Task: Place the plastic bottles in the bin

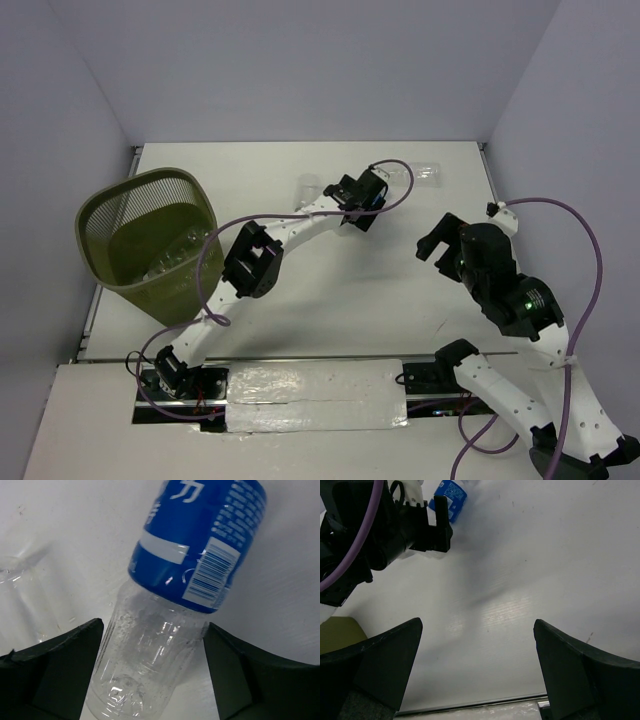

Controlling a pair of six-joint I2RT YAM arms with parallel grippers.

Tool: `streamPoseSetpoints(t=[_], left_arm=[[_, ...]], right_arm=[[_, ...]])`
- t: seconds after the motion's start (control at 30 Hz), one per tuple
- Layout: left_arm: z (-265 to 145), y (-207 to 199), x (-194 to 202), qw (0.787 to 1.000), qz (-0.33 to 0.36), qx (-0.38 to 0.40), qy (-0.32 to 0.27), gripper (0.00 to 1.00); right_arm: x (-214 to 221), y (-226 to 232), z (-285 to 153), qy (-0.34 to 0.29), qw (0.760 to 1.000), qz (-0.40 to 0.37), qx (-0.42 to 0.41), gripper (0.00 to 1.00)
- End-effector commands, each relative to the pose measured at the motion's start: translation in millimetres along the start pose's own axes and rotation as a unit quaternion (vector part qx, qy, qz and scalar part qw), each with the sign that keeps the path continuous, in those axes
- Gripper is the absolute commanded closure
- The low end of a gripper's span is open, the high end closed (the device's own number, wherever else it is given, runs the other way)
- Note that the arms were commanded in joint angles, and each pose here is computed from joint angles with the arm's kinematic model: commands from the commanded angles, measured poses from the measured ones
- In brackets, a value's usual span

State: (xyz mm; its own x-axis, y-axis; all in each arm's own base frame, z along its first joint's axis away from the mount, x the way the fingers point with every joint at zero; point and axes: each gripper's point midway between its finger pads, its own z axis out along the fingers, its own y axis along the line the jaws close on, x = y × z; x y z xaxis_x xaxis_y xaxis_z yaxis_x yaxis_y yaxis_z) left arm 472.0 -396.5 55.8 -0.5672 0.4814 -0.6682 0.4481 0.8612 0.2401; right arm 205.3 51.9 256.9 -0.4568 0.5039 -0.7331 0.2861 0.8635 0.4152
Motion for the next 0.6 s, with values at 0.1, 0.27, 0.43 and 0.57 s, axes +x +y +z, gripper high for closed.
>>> streamPoseSetpoints(t=[0.1,0.27,0.43,0.57], left_arm=[[-27.8,4.7,-19.9,0.999,0.024,-0.012,-0.025,0.24],[-86.4,13.8,-25.6,0.999,0.025,0.003,-0.024,0.45],[-190.5,33.9,-70.9,0.994,-0.028,0.060,-0.084,0.50],[-285.7,62.6,-107.7,0.980,-0.063,0.094,-0.161,0.49]], right_arm=[[-7.8,3.4,0.2,-0.016,1.000,0.004,-0.004,0.00],[-11.9,6.3,0.4,-0.022,1.000,0.003,-0.007,0.00],[-17.5,7.0,1.6,-0.032,0.999,0.001,-0.004,0.00],[-26.0,10.4,-0.9,-0.046,0.999,-0.001,-0.008,0.00]])
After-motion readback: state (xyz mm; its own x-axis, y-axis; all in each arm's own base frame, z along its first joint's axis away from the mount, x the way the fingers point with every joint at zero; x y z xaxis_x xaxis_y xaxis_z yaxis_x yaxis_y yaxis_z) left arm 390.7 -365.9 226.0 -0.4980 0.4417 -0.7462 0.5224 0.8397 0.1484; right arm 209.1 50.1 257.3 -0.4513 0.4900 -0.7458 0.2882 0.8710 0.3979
